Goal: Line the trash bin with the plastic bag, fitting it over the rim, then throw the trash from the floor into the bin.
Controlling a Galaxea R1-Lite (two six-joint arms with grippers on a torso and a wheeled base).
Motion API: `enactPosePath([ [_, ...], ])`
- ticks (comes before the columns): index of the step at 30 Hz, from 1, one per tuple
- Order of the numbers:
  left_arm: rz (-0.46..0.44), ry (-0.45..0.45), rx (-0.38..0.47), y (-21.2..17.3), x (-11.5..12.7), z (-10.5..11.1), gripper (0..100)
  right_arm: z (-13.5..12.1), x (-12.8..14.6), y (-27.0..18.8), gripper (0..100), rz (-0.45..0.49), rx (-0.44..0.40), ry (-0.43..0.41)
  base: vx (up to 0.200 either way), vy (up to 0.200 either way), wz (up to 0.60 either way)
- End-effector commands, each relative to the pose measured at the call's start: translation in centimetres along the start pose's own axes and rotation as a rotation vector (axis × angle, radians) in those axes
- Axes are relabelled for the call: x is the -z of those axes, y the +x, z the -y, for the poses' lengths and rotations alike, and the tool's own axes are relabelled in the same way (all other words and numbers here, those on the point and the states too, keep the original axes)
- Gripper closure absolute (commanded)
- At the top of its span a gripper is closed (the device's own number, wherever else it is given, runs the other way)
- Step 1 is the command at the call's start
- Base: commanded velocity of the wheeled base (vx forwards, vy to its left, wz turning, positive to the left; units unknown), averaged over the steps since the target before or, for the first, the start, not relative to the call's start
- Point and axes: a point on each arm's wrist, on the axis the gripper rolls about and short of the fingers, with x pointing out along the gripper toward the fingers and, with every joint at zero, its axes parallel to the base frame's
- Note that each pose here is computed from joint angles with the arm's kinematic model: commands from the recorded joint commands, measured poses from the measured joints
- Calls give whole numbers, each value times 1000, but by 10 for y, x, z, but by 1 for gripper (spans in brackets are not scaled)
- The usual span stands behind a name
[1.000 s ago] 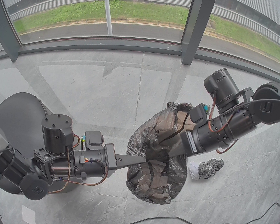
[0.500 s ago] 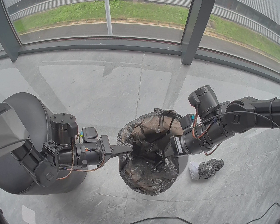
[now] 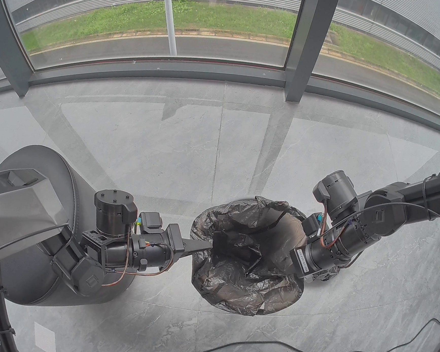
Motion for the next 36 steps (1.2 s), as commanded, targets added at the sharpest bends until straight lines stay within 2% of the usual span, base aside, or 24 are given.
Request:
enactPosePath([
  [1,-23,-10,-14,14,3,-13,100,13,9,10,100,-15,18,27,0,0,0],
  [4,-25,-8,-11,20,1,-17,100,19,6,17,100,0,21,35,0,0,0],
  [10,-10,10,7,25,-6,-15,100,23,-8,27,100,96,19,28,0,0,0],
  [14,-3,20,15,25,-9,-12,100,22,-23,34,100,161,12,18,0,0,0],
  [19,14,32,28,20,-14,-5,100,13,-41,35,100,215,-9,56,0,0,0],
  [27,23,29,24,21,-18,-9,100,8,-40,39,100,202,-10,50,0,0,0],
  [29,14,15,8,23,-15,-15,100,10,-30,39,100,164,-1,61,0,0,0],
  [36,9,4,-4,25,-13,-23,100,24,-7,32,100,121,62,98,0,0,0],
])
